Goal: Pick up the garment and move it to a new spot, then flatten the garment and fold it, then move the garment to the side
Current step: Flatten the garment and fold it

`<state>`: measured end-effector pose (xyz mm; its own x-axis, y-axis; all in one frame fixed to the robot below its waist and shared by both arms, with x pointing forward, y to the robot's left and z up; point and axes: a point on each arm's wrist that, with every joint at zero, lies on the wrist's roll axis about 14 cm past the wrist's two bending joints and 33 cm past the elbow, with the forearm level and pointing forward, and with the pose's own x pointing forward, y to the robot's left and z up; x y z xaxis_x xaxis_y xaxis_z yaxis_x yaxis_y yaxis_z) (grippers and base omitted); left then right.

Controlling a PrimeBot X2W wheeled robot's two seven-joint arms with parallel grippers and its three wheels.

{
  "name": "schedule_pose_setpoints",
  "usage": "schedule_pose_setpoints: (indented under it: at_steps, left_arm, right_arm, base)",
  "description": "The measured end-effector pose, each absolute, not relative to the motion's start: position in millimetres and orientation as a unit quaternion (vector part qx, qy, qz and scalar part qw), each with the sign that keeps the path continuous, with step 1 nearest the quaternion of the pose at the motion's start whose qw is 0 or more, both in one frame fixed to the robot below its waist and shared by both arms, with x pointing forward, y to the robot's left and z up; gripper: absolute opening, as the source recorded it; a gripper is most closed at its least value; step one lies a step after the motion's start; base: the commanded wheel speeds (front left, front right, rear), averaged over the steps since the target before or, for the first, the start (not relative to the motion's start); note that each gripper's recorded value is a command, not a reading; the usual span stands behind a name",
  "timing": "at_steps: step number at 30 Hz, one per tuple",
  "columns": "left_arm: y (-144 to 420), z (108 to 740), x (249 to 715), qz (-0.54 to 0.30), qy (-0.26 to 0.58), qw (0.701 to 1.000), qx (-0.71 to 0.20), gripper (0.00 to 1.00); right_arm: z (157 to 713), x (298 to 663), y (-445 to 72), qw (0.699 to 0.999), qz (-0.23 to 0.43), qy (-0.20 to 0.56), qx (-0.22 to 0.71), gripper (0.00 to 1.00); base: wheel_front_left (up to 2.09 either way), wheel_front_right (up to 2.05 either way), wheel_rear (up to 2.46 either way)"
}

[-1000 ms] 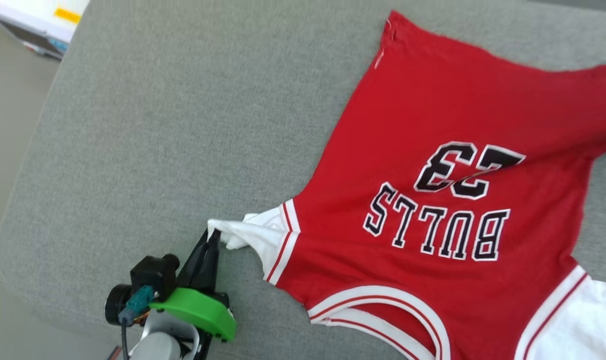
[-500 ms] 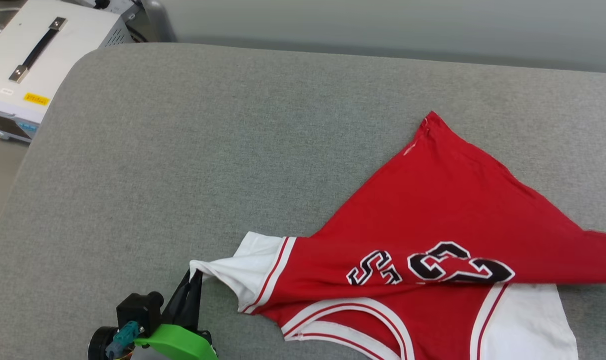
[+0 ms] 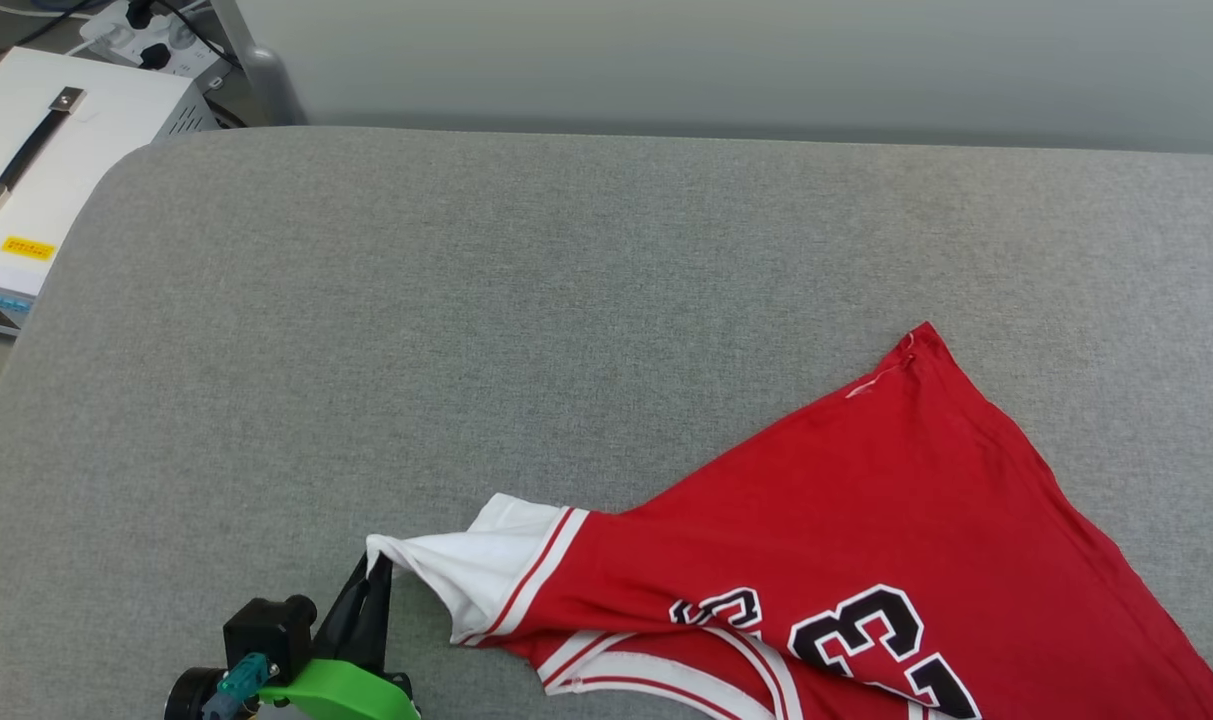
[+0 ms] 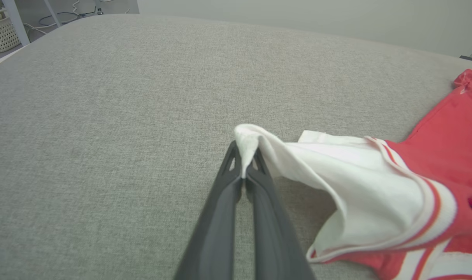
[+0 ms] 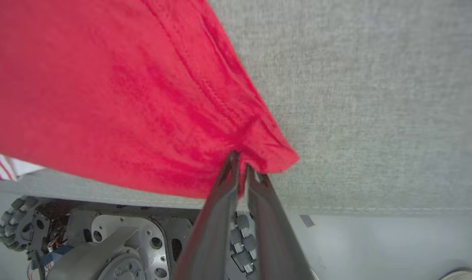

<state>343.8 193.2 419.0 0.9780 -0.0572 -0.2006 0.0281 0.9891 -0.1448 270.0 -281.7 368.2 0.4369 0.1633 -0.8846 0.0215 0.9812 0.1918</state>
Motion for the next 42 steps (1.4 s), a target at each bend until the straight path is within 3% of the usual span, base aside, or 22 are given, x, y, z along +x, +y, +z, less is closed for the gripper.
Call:
schedule_pose_setpoints:
  at_steps: [9,15,21,25,29,42]
  left_arm:
    - [195.8,419.6,343.4,-0.016,0.102,0.992,-0.068,0.00]
    - [193.0,422.0,351.8,-0.021,0.097,0.993,-0.064,0.00]
    - [193.8,423.3,364.1,-0.019,0.093,0.994,-0.061,0.00]
    - [190.2,421.1,375.2,-0.021,0.093,0.993,-0.064,0.00]
    - [190.7,417.7,382.6,-0.018,0.096,0.993,-0.061,0.00]
    - [196.7,401.2,390.8,-0.004,0.117,0.991,-0.058,0.00]
  right_arm:
    - [466.9,372.8,-279.7,0.940,0.064,0.332,0.043,1.00]
    - [518.6,430.9,-242.8,0.958,0.126,0.257,-0.010,1.00]
    - [503.7,463.0,-199.2,0.926,0.198,0.315,-0.066,1.00]
    - [467.5,481.2,-179.3,0.882,0.228,0.401,-0.099,1.00]
    - [441.1,496.0,-164.6,0.857,0.242,0.441,-0.116,1.00]
    - [354.6,502.3,-140.2,0.785,0.277,0.530,-0.161,1.00]
  base:
    - [0.00,0.00,0.00]
    - [0.00,0.00,0.00]
    - [0.00,0.00,0.00]
    - [0.00,0.00,0.00]
    - [0.00,0.00,0.00]
    - [0.00,0.00,0.00]
